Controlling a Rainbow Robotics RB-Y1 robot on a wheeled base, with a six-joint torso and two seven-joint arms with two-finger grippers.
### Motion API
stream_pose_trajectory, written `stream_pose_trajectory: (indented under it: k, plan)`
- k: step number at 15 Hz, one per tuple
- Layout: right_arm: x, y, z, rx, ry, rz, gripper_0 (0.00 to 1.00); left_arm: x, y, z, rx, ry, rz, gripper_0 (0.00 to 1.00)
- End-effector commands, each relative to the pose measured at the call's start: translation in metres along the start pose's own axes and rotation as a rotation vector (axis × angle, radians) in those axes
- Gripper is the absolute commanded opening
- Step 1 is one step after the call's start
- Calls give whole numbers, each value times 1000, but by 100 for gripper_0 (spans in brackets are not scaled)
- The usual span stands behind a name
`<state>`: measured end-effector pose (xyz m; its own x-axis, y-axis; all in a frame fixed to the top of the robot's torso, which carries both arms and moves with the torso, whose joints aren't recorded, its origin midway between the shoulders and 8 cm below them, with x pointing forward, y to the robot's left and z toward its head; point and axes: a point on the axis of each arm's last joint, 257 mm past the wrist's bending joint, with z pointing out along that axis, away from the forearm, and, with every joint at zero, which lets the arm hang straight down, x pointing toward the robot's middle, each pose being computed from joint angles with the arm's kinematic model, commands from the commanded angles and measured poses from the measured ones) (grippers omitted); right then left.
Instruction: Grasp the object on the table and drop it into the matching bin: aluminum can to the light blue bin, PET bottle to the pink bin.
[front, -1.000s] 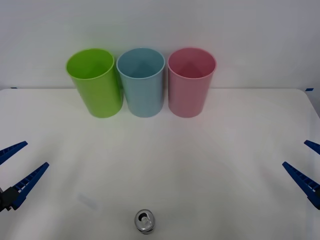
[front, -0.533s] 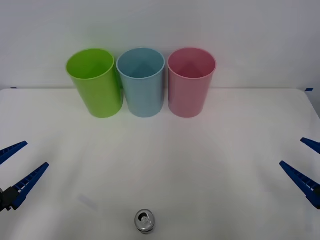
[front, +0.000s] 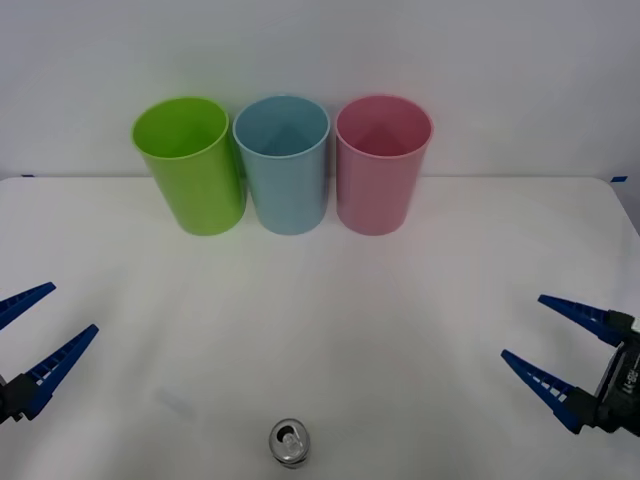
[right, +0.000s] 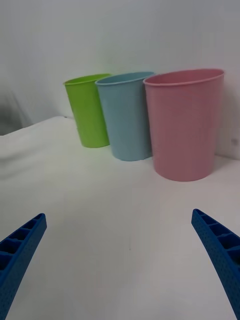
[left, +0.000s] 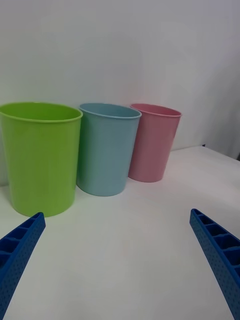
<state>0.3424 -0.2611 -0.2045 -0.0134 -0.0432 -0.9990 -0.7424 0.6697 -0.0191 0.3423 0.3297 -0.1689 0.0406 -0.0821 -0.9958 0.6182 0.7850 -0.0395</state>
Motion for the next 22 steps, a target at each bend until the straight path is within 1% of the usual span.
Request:
stream_pose_trajectory:
  k: [1, 3, 5, 7, 8, 10, 14, 16, 22]
  plan:
    - [20, 18, 14, -60, 49, -6, 100, 0, 0, 0, 0, 0, 0, 100]
    - [35, 32, 25, -114, 74, -3, 100, 0, 0, 0, 0, 0, 0, 100]
    - [46, 46, 34, -164, 82, 12, 100, 0, 0, 0, 0, 0, 0, 100]
    - [59, 64, 44, -236, 102, 14, 100, 0, 0, 0, 0, 0, 0, 100]
    - [62, 69, 48, -260, 103, 16, 100, 0, 0, 0, 0, 0, 0, 100]
    - [71, 86, 59, -323, 115, 8, 100, 0, 0, 0, 0, 0, 0, 100]
    - [79, 119, 76, -424, 124, -38, 100, 0, 0, 0, 0, 0, 0, 100]
    - [80, 133, 84, -473, 107, -104, 100, 0, 0, 0, 0, 0, 0, 100]
    - [95, 174, 102, -595, 108, -131, 100, 0, 0, 0, 0, 0, 0, 100]
